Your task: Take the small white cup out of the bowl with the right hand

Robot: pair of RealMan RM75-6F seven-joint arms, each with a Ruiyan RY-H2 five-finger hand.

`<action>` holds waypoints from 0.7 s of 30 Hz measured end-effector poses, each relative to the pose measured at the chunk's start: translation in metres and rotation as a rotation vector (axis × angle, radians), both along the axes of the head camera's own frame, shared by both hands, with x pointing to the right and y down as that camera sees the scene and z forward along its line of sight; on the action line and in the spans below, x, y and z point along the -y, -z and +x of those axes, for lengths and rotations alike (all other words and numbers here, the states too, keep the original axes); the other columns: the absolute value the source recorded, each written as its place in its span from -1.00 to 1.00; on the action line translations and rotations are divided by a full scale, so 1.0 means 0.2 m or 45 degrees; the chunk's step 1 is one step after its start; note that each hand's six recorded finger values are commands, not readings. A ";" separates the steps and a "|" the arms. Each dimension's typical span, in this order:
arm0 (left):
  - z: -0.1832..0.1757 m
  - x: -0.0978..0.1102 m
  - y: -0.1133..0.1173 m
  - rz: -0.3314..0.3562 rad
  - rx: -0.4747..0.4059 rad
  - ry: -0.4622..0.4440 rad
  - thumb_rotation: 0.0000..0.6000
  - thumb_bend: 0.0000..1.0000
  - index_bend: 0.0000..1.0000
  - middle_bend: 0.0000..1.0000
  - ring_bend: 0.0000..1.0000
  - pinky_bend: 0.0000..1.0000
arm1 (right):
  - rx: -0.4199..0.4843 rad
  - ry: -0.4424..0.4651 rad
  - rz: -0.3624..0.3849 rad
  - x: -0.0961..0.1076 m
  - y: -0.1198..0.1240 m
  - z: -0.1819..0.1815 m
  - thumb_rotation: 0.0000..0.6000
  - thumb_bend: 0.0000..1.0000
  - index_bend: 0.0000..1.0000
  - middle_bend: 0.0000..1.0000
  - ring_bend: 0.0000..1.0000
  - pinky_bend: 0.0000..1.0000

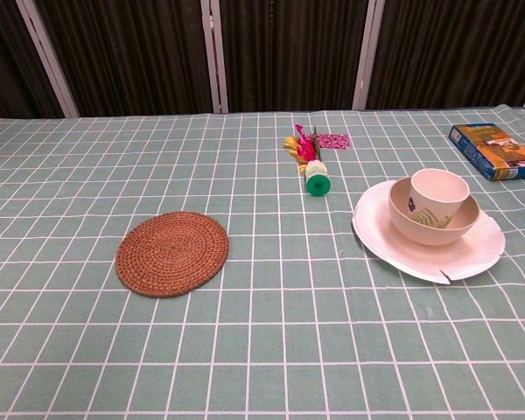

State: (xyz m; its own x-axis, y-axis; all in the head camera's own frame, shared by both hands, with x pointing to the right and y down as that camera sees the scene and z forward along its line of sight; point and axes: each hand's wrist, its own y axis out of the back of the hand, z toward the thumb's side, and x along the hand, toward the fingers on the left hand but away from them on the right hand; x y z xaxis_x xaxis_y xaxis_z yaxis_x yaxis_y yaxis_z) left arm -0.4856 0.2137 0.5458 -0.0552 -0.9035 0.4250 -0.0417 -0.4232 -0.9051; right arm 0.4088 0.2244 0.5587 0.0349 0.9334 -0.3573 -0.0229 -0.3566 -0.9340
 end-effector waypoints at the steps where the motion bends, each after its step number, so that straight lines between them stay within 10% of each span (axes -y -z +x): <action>1: 0.00 0.00 0.00 0.000 0.001 0.000 1.00 -1.00 -1.00 -1.00 -1.00 -1.00 | 0.000 0.000 0.000 0.00 0.00 0.00 1.00 -1.00 -1.00 -1.00 -1.00 -1.00; 17: -0.01 0.01 0.00 0.006 -0.007 0.014 1.00 -1.00 -1.00 -1.00 -1.00 -1.00 | 0.037 0.042 0.007 0.01 -0.02 -0.06 1.00 -1.00 -1.00 -1.00 -1.00 -1.00; 21: -0.01 0.01 0.01 0.006 -0.007 0.013 1.00 -1.00 -1.00 -1.00 -1.00 -1.00 | 0.056 0.068 0.024 0.03 -0.04 -0.11 1.00 -0.94 -0.73 -1.00 -1.00 -1.00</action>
State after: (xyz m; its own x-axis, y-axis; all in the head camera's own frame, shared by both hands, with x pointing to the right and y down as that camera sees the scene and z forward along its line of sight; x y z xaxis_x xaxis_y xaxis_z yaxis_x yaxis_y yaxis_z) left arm -0.4882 0.2123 0.5446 -0.0626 -0.9050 0.4207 -0.0508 -0.4181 -0.9070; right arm 0.3863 0.2184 0.5661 0.1005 0.9363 -0.3365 0.0000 -0.3382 -0.9411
